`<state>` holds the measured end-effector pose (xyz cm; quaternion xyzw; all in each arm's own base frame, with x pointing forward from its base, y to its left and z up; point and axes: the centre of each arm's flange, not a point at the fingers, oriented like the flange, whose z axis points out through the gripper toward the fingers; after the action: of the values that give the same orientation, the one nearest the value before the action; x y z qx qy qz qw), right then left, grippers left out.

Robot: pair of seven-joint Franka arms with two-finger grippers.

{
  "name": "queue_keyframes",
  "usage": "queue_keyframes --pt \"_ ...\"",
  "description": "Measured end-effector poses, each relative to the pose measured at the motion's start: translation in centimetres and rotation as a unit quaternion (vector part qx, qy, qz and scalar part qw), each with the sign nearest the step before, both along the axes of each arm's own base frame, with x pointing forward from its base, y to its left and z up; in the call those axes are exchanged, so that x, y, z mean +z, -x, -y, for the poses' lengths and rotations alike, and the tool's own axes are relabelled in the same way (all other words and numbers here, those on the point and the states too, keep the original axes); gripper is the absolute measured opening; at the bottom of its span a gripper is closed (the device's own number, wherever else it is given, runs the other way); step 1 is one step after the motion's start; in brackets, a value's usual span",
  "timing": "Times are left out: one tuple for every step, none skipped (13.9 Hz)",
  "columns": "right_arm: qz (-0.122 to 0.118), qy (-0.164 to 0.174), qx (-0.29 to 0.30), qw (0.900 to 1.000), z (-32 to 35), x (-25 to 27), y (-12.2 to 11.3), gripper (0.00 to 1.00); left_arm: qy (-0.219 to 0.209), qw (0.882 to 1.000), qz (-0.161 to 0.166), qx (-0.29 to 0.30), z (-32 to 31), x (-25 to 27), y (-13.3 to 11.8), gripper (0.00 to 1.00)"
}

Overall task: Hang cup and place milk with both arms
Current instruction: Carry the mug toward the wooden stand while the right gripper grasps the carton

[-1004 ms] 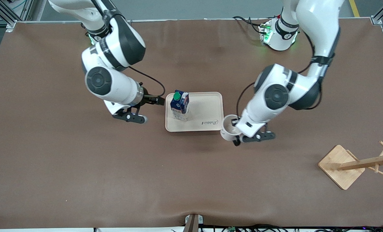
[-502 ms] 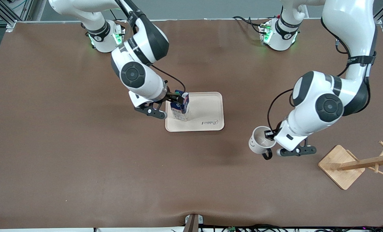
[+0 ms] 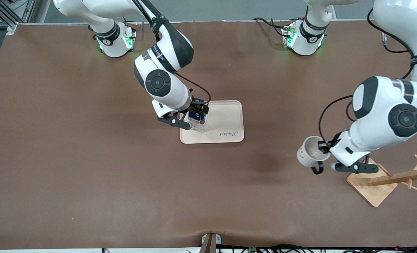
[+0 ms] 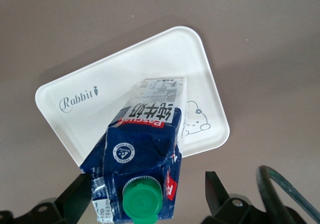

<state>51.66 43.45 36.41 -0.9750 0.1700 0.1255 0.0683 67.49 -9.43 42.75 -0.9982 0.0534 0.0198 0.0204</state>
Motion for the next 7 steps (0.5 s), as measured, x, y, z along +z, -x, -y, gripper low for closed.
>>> queue_keyframes --pt "-0.001 0.001 0.000 1.000 0.0 -0.1 0.0 1.00 -0.008 1.000 0.000 -0.012 -0.9 0.8 -0.1 0.07" --pt "-0.001 0.001 -0.001 1.000 0.1 -0.2 -0.1 1.00 -0.012 1.000 0.000 -0.021 -1.8 1.6 -0.1 0.07" --pt "-0.001 0.002 -0.002 1.000 0.2 -0.2 -0.2 1.00 -0.013 0.999 0.000 -0.030 -2.4 2.3 0.0 0.07" --pt "-0.001 0.002 -0.003 1.000 0.3 -0.2 -0.3 1.00 -0.015 0.999 -0.001 -0.038 -3.1 3.0 0.1 0.07" --pt "-0.001 0.002 -0.004 1.000 0.4 -0.2 -0.3 1.00 -0.017 0.999 -0.003 -0.047 -4.1 3.7 0.4 0.07" --pt "-0.001 0.002 -0.004 1.000 0.4 -0.2 -0.3 1.00 -0.018 0.998 -0.005 -0.057 -5.7 4.6 0.6 0.07" --pt "-0.004 0.004 -0.003 1.000 0.4 -0.1 -0.3 1.00 -0.019 0.997 -0.006 -0.068 -7.5 5.4 0.8 0.07"
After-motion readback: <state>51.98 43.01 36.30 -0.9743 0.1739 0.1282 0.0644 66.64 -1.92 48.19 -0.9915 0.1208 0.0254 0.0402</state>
